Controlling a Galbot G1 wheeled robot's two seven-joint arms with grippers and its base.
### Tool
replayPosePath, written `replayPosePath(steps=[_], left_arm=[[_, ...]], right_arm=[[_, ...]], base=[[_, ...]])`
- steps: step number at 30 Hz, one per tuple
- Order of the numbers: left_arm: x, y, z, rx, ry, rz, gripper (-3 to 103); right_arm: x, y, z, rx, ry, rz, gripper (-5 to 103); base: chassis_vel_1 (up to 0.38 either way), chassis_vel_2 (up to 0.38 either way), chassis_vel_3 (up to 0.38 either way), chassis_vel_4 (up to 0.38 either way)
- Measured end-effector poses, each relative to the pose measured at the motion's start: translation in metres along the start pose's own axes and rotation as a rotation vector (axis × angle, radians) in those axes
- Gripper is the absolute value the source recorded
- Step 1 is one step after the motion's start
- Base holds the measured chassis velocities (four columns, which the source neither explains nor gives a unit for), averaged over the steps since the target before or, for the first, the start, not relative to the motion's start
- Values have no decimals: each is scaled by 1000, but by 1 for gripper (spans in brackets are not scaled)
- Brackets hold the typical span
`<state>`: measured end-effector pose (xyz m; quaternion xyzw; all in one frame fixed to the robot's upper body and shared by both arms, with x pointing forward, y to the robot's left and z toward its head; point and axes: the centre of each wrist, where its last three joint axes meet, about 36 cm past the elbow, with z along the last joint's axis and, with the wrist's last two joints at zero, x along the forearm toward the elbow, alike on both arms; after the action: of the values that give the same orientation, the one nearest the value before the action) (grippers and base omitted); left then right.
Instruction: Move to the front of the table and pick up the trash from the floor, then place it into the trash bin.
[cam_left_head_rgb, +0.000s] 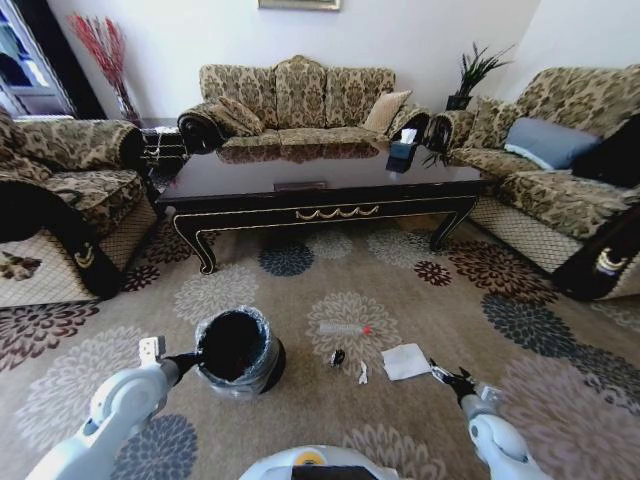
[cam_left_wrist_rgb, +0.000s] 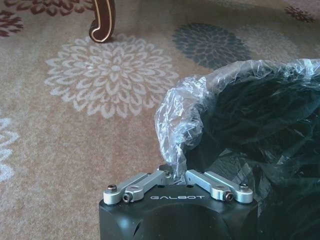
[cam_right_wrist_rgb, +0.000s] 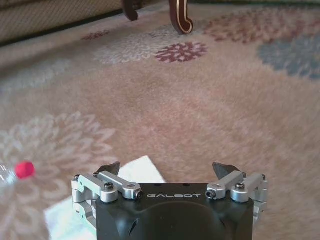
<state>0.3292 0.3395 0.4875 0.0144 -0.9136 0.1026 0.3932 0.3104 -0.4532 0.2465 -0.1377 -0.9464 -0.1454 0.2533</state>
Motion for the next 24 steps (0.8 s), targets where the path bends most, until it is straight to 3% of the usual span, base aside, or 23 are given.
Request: replayPosePath(steps=[5, 24], left_arm=[[1, 3, -2, 7, 1, -10, 0], [3, 5, -3, 18, -2, -13, 0]], right_arm=[[-9, 4, 0, -81, 29, -36, 100], [-48, 5, 25, -97, 124, 15, 100]], base=[[0, 0, 0, 0], [0, 0, 0, 0]])
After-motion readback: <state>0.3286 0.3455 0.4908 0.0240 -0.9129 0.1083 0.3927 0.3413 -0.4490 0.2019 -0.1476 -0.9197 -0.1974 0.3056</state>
